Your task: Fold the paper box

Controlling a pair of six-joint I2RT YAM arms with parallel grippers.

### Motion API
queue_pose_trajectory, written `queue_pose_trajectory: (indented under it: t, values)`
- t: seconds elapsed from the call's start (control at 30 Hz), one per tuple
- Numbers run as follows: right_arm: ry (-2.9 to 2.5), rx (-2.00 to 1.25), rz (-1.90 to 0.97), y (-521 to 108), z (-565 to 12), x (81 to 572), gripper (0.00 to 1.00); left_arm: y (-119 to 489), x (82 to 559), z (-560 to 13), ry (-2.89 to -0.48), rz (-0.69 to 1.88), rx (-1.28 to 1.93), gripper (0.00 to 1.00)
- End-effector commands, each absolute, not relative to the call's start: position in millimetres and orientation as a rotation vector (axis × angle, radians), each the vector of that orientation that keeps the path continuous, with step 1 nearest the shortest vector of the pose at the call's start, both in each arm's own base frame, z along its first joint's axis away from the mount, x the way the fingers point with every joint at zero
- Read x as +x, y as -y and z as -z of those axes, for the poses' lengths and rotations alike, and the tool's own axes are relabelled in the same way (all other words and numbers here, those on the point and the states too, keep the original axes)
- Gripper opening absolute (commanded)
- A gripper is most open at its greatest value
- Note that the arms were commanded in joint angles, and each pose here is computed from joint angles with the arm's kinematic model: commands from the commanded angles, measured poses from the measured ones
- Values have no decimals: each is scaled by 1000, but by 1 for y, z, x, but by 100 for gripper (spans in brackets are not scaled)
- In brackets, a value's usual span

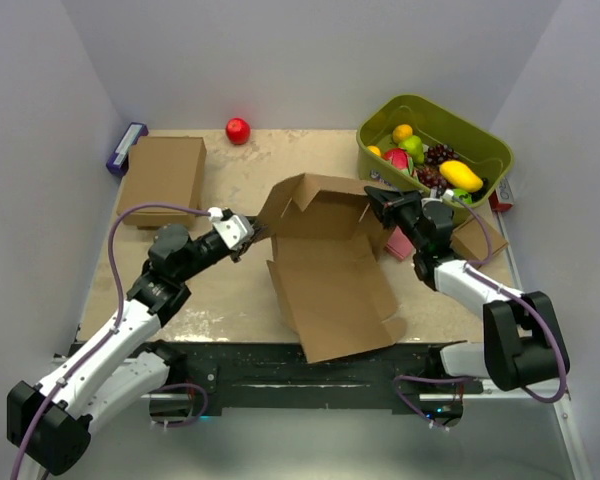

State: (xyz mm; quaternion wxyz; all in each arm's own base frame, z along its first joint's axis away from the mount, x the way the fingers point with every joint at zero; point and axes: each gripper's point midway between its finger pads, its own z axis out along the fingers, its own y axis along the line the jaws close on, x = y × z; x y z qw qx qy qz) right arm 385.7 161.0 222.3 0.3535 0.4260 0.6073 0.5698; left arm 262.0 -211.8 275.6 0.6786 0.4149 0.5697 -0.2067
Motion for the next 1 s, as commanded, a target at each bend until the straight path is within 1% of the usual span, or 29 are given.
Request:
queue_pose_trajectory:
  t: [0.0,0.07,0.17,0.27,0.37,0.6,0.77,0.8,0.97]
  values:
    - [-1512,1031,-1482,-161,-237,385,2,210,268,-287,-1287,451,879,46]
    - [-1506,1035,-1475,-162,-235,384,2,209,268,-290,-1290,454,866,62]
    - [-1494,1024,-1489,-169,-237,381,1,206,266,-299,-1277,449,845,70]
    - [-1467,1045,-1498,-175,-236,378,0,203,260,-309,-1245,457,814,73]
    - [-1460,1048,-1493,-186,-237,373,0,209,257,-312,-1234,492,815,73]
    - [-1400,1169,-1413,-193,-227,371,0,208,259,-316,-1276,464,735,73]
    - [-1322,1244,-1379,-196,-231,371,0,217,265,-296,-1408,415,702,71]
    - [-1313,1252,-1372,-196,-232,371,0,213,271,-286,-1469,371,674,71]
    - [-1300,1281,-1341,-201,-235,373,0,218,275,-279,-1561,366,593,71]
